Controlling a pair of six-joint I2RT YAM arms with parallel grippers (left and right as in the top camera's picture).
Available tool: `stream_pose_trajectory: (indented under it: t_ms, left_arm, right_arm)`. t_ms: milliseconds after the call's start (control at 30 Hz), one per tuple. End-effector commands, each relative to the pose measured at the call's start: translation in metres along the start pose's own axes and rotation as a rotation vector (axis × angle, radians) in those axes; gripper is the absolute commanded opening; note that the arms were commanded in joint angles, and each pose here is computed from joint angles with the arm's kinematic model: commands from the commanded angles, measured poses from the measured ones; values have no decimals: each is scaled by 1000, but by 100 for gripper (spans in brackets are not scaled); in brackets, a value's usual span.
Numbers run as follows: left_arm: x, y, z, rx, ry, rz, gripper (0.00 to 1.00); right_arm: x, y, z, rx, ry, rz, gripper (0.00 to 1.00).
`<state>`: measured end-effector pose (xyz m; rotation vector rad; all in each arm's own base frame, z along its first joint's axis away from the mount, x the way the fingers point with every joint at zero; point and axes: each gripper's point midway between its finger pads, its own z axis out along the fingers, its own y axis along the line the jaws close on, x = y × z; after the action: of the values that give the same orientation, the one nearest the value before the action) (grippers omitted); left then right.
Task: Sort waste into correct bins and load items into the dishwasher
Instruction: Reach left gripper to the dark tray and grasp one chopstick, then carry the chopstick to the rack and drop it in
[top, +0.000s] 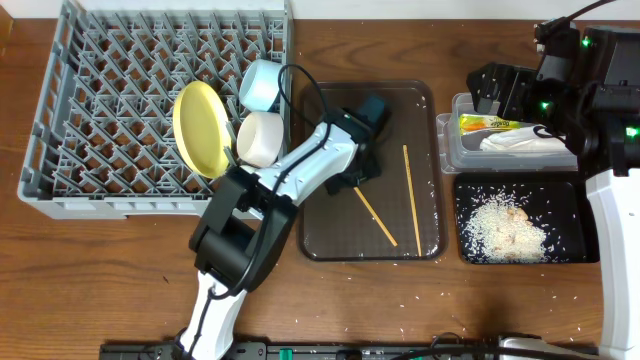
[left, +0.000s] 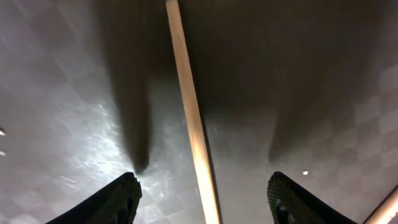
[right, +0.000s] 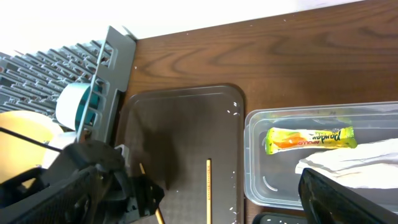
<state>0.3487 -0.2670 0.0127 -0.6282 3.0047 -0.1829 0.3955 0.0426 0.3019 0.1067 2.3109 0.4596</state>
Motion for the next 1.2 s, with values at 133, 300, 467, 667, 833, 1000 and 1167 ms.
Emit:
stream_pose_trajectory:
  t_ms: [133,300,467,667,833,1000,1167]
  left_arm:
    - [12,-5,15,-25,10,-56,52]
    - [19,-4,23,-44,21,-43,25]
    - [24,-4,24,-52,28,-33,7]
    - [15,-14,0,15,10,56,8]
    - [-9,-26,-69,136,-107,433,8]
    - [-45,10,-151,87,-306,575,7]
    - [-86,67,-214,-67,-500,563,7]
  right_arm:
    - [0,1,1,-1,0,-6,99]
    - [0,1,1,-1,0,-6,99]
    - [0,1,1,-1,0,-6,99]
    - [0,1,1,-1,0,-6,99]
    - [0,1,1,-1,0,-6,99]
    - [0,1,1,-1,0,-6,99]
    - [0,1,1,-1,0,-6,99]
